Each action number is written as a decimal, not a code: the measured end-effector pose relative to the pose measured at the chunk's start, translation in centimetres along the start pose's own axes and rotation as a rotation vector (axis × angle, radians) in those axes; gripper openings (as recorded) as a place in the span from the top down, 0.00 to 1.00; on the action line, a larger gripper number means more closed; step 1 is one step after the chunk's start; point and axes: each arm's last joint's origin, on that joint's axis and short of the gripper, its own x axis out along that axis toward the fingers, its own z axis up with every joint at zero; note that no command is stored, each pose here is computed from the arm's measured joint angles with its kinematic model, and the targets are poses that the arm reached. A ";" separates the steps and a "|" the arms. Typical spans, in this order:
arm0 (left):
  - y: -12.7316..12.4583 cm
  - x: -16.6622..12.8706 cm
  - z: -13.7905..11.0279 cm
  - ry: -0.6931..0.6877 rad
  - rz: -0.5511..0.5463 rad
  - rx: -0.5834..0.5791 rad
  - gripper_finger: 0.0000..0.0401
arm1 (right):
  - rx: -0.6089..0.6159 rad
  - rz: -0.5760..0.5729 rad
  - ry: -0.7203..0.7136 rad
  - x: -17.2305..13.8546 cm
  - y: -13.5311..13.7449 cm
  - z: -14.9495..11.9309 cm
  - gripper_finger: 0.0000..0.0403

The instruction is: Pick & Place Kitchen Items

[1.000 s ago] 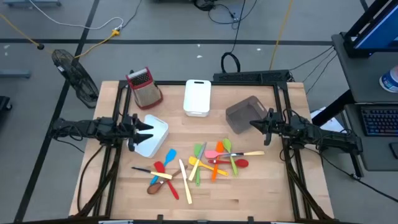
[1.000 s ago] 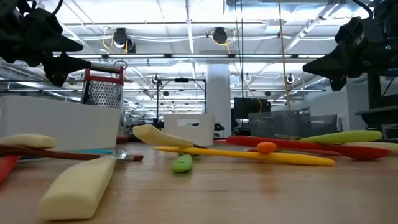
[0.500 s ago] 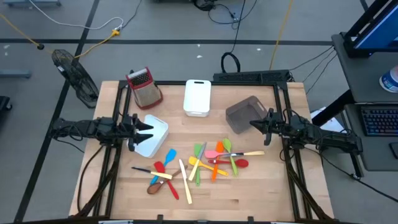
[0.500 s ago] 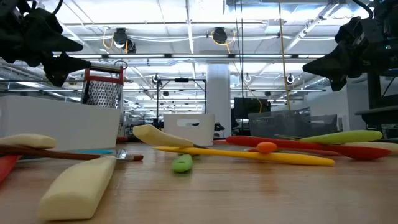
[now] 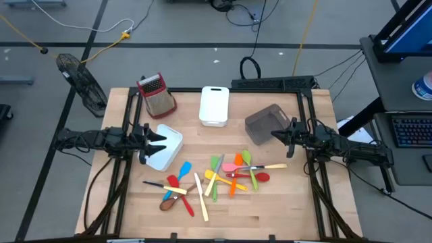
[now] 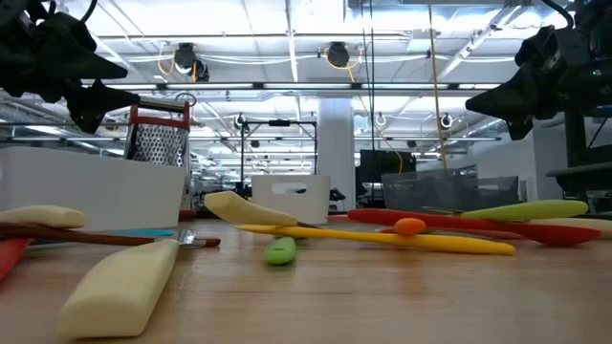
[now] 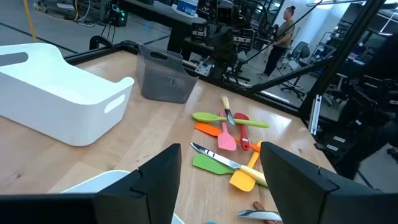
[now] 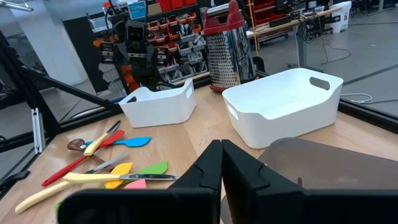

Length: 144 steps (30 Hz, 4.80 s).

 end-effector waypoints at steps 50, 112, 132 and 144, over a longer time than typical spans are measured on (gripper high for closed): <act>0.3 0.0 0.3 -0.067 0.118 0.040 0.44 | 0.195 -0.004 -0.003 0.0 0.0 0.0 0.99; 0.3 0.0 0.3 -0.068 0.128 -0.001 0.44 | -0.453 0.347 0.998 5.0 6.5 3.8 0.99; 0.3 0.0 0.3 -0.063 0.129 0.000 0.44 | -0.386 0.285 1.218 6.8 7.5 0.4 0.62; 0.3 0.0 0.3 -0.064 0.129 -0.007 0.44 | -0.393 0.262 1.297 7.6 7.4 -1.0 0.49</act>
